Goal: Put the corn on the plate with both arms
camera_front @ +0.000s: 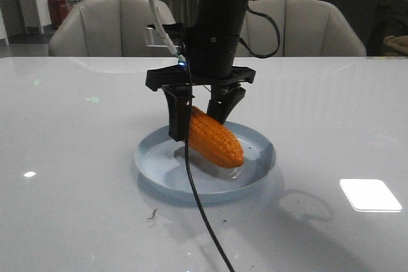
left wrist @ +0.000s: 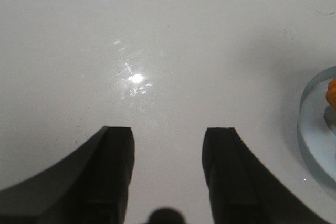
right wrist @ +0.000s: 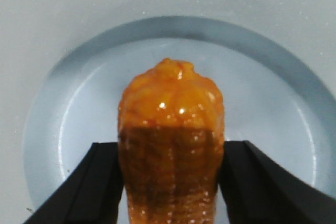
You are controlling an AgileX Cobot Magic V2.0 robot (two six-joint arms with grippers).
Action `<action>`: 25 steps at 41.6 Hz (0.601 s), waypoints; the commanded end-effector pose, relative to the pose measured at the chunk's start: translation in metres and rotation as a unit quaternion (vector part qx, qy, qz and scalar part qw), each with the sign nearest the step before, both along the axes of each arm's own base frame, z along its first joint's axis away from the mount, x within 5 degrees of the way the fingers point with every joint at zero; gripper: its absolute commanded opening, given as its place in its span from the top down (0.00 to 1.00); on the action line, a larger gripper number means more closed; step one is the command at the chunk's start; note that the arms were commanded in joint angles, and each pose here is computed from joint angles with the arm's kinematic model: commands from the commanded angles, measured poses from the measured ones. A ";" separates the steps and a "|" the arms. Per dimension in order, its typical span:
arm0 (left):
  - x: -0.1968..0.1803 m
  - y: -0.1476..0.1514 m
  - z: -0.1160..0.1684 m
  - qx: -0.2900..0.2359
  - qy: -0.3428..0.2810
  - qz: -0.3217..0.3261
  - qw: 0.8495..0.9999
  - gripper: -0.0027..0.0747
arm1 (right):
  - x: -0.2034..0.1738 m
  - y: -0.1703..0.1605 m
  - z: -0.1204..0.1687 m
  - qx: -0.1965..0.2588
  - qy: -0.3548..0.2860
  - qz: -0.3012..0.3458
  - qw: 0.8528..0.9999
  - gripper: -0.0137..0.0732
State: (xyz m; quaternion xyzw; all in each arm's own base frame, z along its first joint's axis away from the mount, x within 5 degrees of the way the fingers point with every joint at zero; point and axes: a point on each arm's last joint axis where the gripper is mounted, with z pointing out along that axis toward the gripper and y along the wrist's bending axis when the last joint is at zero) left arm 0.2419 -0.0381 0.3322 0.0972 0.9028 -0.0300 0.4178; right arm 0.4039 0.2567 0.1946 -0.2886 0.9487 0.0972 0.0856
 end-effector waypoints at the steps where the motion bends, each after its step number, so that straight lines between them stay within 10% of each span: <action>1: -0.001 0.000 0.020 -0.019 -0.058 0.005 0.998 0.49 | 0.000 -0.001 0.039 0.030 -0.050 0.002 0.998 0.25; 14: -0.001 0.000 0.020 -0.019 -0.058 0.005 0.998 0.49 | -0.002 -0.007 0.054 0.026 -0.044 0.001 0.999 0.26; 25: -0.001 0.000 0.020 -0.019 -0.058 0.005 0.998 0.49 | 0.002 -0.053 0.156 0.079 -0.129 -0.063 0.986 0.26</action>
